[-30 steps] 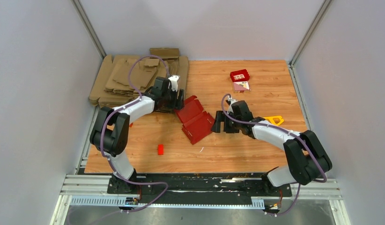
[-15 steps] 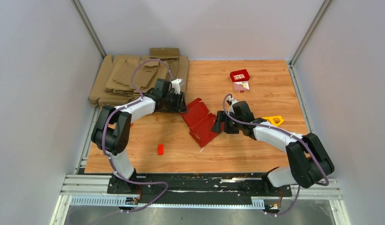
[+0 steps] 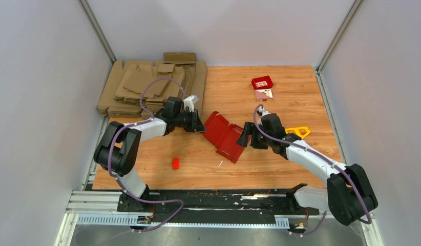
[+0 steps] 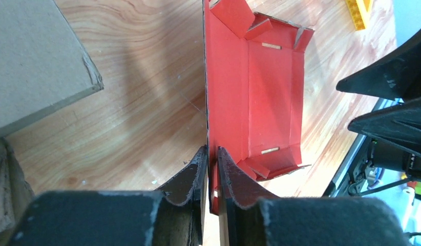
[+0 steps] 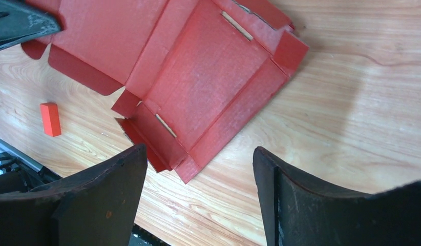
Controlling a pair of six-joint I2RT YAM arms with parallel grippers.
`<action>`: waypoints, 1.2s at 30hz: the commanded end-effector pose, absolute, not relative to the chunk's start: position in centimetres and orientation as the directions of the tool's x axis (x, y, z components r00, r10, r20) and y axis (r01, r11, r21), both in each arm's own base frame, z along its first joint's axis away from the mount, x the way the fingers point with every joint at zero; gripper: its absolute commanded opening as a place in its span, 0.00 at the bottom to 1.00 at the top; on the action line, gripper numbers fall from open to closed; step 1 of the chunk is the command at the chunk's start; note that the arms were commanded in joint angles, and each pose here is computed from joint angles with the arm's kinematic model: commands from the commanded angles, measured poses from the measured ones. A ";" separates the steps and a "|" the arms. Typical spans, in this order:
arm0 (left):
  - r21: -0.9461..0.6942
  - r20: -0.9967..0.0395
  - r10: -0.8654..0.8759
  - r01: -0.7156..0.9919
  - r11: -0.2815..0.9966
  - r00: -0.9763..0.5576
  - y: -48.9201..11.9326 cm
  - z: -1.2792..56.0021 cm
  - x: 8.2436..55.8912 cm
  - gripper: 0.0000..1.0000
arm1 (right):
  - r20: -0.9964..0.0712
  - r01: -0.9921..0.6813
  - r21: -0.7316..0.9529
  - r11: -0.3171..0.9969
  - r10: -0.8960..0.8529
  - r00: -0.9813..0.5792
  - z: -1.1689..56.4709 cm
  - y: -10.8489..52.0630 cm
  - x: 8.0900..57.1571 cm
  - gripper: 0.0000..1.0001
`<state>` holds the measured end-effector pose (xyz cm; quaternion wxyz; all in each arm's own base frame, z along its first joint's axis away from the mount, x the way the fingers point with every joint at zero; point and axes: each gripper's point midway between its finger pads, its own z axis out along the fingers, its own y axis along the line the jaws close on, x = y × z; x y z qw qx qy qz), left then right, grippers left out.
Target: Fold the paper box
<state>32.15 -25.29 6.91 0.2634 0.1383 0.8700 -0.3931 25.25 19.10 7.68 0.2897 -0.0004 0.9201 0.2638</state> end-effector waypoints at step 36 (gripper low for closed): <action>-0.692 -0.598 0.035 0.538 0.480 -0.801 -31.0 9.4 31.3 0.50 | -0.406 -0.017 0.485 0.875 0.207 -0.890 2.9 16.3 28.5 0.62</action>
